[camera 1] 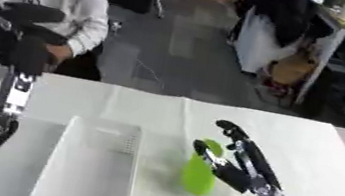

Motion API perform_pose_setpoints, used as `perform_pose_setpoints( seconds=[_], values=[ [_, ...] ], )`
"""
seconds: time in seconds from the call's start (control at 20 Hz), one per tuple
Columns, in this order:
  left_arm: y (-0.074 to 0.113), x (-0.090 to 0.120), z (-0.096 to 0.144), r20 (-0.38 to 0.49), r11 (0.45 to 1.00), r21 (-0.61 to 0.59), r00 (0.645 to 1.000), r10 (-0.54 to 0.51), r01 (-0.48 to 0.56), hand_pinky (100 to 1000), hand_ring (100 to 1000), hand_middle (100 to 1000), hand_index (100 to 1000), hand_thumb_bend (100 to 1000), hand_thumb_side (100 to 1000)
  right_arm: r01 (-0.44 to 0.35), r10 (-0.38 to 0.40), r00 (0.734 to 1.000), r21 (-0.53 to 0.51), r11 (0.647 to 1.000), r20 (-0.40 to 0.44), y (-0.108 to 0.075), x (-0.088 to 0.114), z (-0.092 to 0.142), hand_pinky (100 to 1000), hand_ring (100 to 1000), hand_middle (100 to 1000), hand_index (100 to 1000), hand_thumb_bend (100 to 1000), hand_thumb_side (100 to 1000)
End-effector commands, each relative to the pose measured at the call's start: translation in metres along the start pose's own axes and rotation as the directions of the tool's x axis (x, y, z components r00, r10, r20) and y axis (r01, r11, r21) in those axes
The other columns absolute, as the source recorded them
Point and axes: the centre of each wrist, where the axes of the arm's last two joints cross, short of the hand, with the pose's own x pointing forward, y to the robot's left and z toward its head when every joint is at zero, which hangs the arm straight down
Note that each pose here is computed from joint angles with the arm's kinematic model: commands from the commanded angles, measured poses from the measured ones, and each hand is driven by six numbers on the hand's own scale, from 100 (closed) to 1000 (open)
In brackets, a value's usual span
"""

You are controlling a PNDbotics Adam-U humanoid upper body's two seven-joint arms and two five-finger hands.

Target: Pick up objects on the table and place them in the box.

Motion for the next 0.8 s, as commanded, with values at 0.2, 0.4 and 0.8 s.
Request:
perform_pose_setpoints(
  seconds=[0.2,0.4,0.8],
  values=[
    [-0.0013,0.0079,-0.007,0.036,1.0,0.007,0.999,0.025,-0.025,524,620,736,815,196,894,-0.033,0.034,0.999,-0.039,0.999,0.011,-0.0118,0.0015,-0.0091,840,985,1000,990,528,858],
    [-0.003,0.0095,-0.0086,0.042,0.999,0.005,0.998,0.036,-0.037,524,619,736,819,193,897,-0.009,0.009,1.0,-0.03,1.0,-0.013,-0.0096,-0.0016,-0.0112,825,967,1000,989,508,835],
    [-0.0057,0.0124,-0.0115,0.055,0.998,-0.001,0.997,0.055,-0.055,524,619,737,823,190,901,-0.012,0.011,0.999,-0.026,1.0,-0.035,-0.0123,-0.0058,-0.0153,825,964,999,989,501,822]
  ],
)
